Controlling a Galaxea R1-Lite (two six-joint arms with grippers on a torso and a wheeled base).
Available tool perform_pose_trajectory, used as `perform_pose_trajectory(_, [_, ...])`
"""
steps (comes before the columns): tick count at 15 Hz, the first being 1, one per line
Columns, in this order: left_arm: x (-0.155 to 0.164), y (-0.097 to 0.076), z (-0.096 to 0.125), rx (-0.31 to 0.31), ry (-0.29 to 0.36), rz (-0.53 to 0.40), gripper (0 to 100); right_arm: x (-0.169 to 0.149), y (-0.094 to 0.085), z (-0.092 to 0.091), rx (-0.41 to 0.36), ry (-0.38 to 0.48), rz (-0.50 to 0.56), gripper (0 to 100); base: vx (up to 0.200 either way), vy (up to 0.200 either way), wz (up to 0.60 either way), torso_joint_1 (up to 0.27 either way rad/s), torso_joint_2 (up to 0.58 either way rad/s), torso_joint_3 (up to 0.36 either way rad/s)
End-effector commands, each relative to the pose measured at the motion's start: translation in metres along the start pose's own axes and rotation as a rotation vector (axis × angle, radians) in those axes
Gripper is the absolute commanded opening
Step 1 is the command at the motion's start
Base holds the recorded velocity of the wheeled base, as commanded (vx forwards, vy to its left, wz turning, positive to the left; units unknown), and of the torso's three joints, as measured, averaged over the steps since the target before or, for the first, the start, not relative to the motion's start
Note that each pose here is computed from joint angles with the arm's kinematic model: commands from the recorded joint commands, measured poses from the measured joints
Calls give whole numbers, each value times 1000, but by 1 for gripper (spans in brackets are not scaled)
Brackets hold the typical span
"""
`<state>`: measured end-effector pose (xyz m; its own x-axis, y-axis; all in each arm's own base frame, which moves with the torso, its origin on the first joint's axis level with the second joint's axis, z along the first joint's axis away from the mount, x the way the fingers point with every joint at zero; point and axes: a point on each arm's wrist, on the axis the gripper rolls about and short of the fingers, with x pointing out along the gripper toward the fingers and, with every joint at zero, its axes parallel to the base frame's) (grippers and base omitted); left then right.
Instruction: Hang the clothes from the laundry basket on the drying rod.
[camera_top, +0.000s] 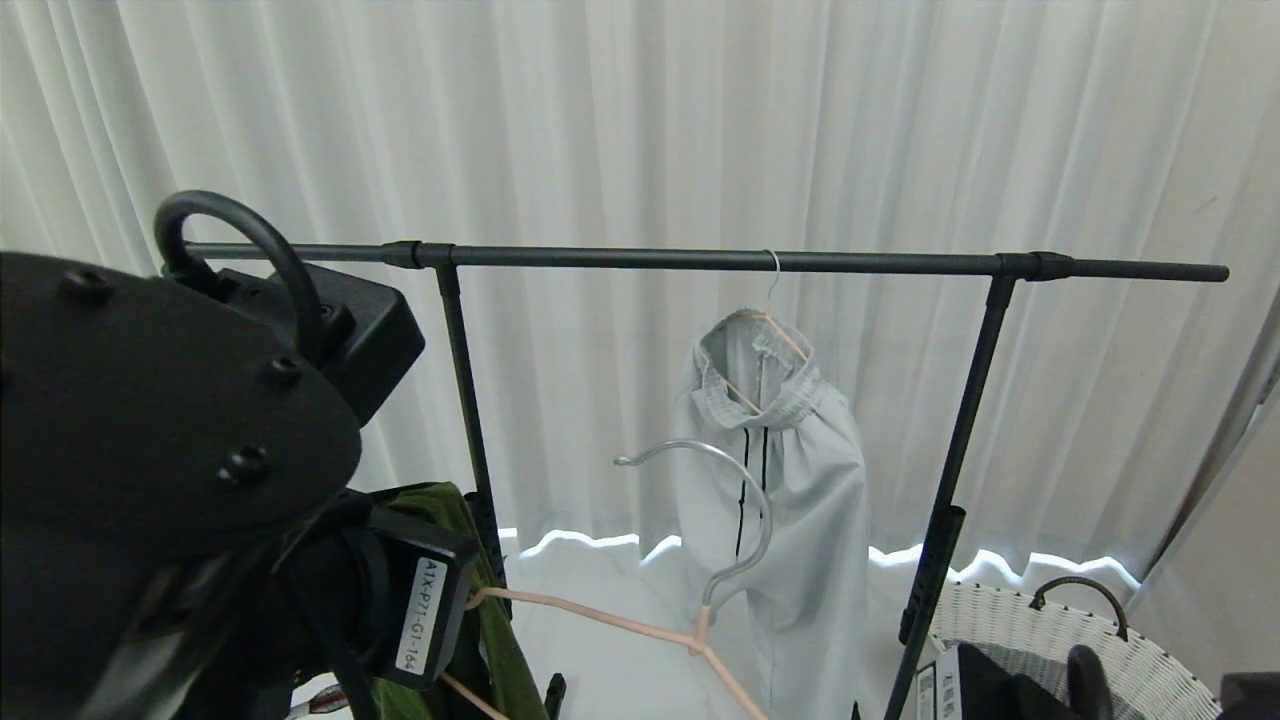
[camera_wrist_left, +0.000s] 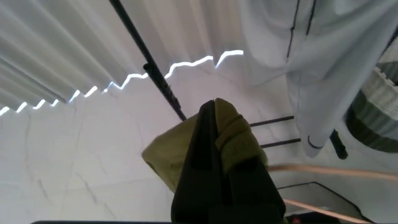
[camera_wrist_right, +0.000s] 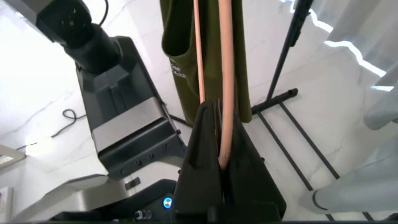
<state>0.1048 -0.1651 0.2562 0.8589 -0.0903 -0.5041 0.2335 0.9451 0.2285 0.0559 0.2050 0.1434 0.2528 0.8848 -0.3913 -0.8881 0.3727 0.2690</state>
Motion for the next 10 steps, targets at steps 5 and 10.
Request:
perform_pose_trajectory(5, [-11,-9,1,19,-27,-67,0,29,2,1,26,48,-10,0,0,0,0,0,0,0])
perform_pose_trajectory(10, [-16,-17,2,19,-52,-108,0,45,7,8,127,38,-10,0,0,0,0,0,0,0])
